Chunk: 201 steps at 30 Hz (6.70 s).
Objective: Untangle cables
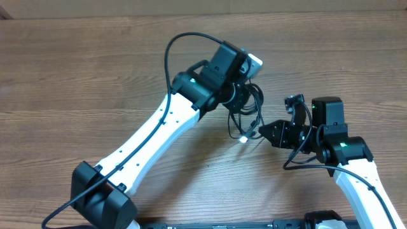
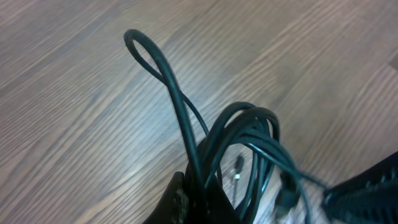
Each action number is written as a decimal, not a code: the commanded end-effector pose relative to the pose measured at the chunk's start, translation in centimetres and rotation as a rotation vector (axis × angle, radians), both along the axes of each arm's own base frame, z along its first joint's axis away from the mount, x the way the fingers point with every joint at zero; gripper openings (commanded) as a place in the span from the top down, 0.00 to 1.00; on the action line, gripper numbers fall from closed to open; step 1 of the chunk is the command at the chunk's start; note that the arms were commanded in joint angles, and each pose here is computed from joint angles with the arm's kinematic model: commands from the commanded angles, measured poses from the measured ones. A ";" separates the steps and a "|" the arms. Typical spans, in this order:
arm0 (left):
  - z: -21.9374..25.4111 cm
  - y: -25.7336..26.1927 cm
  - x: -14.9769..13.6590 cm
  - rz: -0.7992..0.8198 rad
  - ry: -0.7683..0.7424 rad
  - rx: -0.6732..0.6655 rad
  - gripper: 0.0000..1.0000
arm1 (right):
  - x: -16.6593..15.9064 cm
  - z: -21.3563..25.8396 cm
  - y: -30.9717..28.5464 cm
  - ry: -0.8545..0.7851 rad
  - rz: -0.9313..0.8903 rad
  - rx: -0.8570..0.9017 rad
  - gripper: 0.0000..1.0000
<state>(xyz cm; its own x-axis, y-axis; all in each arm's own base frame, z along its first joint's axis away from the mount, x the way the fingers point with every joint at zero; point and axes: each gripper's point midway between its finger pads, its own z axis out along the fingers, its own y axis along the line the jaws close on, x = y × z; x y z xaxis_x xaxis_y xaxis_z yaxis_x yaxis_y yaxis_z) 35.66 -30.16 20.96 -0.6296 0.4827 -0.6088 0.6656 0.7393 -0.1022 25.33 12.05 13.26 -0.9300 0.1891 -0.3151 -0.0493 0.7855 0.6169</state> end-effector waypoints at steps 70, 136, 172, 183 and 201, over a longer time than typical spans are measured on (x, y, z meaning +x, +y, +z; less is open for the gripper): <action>6.1 1.7 -4.5 -0.227 0.245 -0.387 0.96 | -0.2 13.0 6.9 -0.484 0.474 0.496 0.38; 6.7 2.5 -4.4 -0.238 0.276 -0.445 0.46 | 2.1 16.6 6.7 -0.621 0.408 0.511 0.96; -2.4 2.0 -3.6 0.024 0.441 -0.153 0.43 | -0.2 -3.4 -11.5 0.223 -0.771 -0.369 0.00; -6.7 -3.3 1.8 0.050 0.266 -0.157 0.40 | 0.4 -2.7 -10.1 0.246 -0.713 -0.235 0.00; -18.2 -6.5 0.4 0.097 0.601 -0.207 0.48 | -0.1 -2.9 -9.9 0.267 -0.702 -0.234 0.00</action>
<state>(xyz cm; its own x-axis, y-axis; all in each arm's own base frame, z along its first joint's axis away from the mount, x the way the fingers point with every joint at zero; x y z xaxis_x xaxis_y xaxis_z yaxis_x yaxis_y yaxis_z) 36.87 -35.59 3.09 -0.9117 0.3221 -0.2552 0.4103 0.7480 -0.5217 24.60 2.18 9.38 -0.6700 0.7199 -0.1814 0.6470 0.6860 0.3327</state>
